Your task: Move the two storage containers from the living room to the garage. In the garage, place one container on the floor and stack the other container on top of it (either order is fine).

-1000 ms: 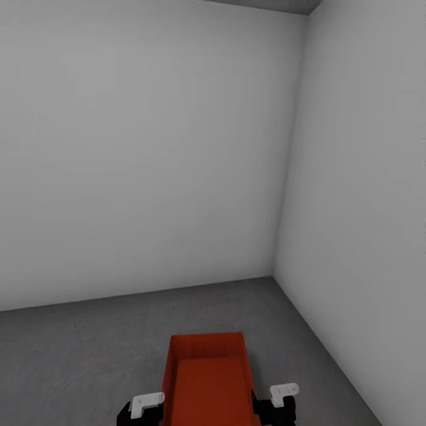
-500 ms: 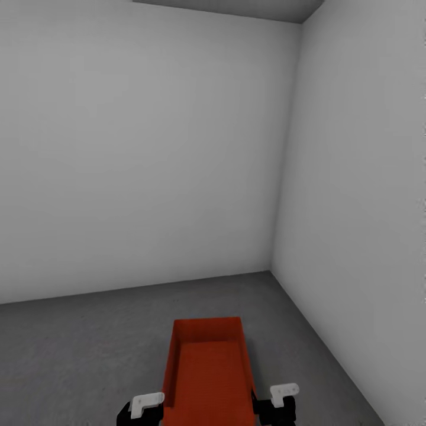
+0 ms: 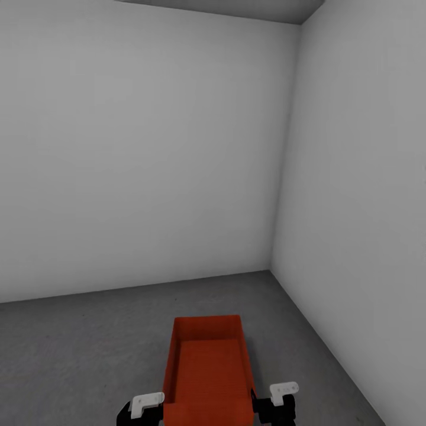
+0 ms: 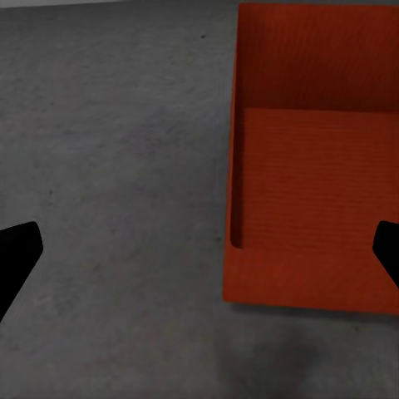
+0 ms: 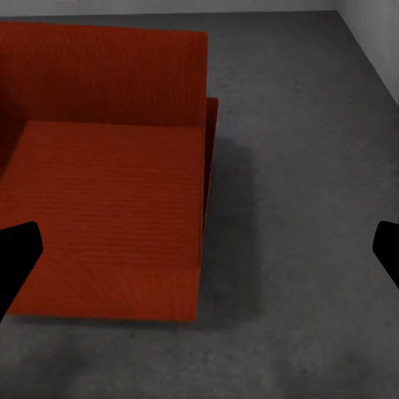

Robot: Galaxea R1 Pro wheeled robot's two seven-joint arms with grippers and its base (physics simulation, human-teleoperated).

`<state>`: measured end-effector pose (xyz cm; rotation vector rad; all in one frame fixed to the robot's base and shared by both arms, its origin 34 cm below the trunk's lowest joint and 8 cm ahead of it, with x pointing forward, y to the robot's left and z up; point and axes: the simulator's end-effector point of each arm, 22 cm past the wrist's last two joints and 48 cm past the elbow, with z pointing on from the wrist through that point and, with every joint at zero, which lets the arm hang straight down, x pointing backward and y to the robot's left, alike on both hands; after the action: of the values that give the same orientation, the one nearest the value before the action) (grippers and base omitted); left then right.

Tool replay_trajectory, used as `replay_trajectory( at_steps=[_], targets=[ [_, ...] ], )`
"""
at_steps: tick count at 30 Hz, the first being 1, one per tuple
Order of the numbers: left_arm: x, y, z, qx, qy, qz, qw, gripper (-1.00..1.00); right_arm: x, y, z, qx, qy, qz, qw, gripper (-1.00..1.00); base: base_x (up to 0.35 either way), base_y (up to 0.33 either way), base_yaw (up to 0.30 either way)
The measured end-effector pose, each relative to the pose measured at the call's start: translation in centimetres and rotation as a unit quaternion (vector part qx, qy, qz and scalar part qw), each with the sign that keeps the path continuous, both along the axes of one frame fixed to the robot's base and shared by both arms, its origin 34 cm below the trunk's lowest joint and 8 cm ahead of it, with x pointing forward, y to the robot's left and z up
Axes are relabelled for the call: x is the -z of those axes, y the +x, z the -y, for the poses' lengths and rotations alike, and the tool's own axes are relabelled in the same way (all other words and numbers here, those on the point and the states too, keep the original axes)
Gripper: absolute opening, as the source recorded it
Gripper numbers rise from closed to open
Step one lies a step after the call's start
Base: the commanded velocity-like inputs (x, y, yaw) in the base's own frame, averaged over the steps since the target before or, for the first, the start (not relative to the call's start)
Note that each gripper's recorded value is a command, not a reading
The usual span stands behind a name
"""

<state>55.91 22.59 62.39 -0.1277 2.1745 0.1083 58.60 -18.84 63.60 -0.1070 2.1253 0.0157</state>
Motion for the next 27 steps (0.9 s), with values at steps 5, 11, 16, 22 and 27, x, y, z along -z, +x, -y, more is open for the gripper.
replay_trajectory(
  at_steps=[5, 11, 16, 22, 27],
  targets=[
    [0.0, -0.1, 0.1, 0.002, 0.000, 0.001, 1.0000, 1.00, -0.1, 0.0, 0.0, 0.000, 0.000, 0.001, 1.0000, 1.00, 0.000, 0.000, 0.000],
    [-0.7, -0.2, 0.6, 0.005, -0.004, 0.015, 0.9999, 1.00, -0.4, 0.4, -0.1, -0.001, 0.001, 0.007, 1.0000, 1.00, 0.000, 0.000, 0.000],
    [-1.1, -0.6, 0.9, 0.006, -0.010, 0.025, 0.9996, 1.00, -0.8, 0.1, -0.2, 0.000, 0.004, 0.017, 0.9998, 1.00, -0.104, 0.000, 0.000],
    [-1.2, -0.8, 1.0, 0.005, -0.011, 0.028, 0.9995, 1.00, -1.4, -0.5, -0.2, 0.005, 0.009, 0.033, 0.9994, 1.00, -0.282, 0.000, 0.000],
    [-1.3, -0.8, 0.9, 0.005, -0.011, 0.028, 0.9995, 1.00, -1.6, -0.6, -0.3, 0.005, 0.011, 0.036, 0.9993, 1.00, -0.298, 0.000, 0.000]
  ],
)
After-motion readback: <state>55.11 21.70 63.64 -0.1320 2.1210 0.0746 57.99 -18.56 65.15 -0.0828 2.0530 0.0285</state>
